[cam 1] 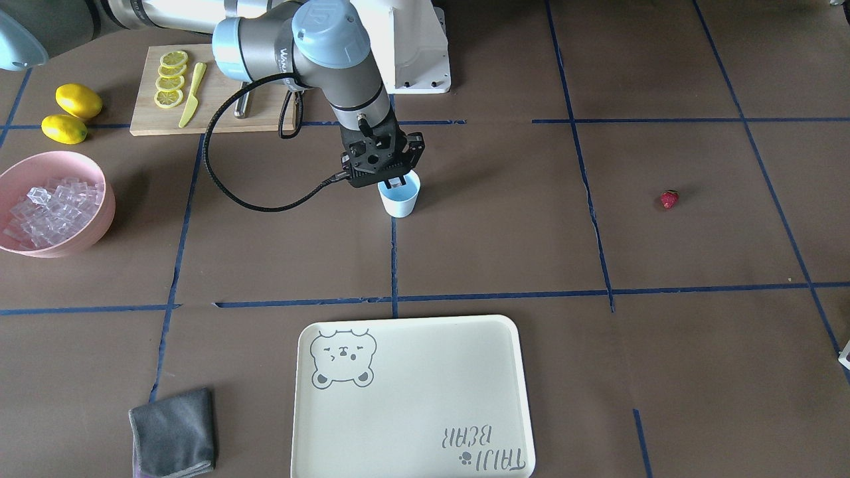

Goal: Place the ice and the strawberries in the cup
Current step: 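Carry the ice with the right gripper over the blue cup, then open the right gripper to release the ice into the cup, then return the right gripper to the pink bowl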

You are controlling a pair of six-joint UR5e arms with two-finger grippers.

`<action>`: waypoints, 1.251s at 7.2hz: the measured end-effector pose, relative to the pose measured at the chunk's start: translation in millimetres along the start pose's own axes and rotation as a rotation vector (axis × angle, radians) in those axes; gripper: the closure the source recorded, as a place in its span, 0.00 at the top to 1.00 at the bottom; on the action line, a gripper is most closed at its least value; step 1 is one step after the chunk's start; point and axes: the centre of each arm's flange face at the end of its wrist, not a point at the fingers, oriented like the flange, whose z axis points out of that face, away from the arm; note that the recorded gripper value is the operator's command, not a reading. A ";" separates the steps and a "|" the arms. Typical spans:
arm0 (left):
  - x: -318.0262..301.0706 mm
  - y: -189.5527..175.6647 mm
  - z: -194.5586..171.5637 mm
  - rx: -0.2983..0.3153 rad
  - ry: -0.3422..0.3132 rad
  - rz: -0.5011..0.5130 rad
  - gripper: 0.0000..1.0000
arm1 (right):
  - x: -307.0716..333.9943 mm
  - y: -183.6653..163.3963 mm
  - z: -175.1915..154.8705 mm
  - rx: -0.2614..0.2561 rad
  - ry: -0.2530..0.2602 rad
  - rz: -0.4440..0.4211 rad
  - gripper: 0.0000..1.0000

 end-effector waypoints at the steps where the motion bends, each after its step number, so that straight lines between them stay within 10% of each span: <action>1: 0.1 0.0 0.0 0.000 0.000 0.000 1.00 | -0.6 1.9 2.5 -0.004 0.002 0.001 0.99; 6: 0.2 0.0 -0.4 0.001 0.000 0.000 1.00 | -3.9 4.6 -11.1 -0.003 -0.010 0.049 1.00; 9: 2.0 -0.5 -1.8 0.004 0.000 0.004 1.00 | 62.3 3.9 -85.8 0.000 0.055 0.011 0.99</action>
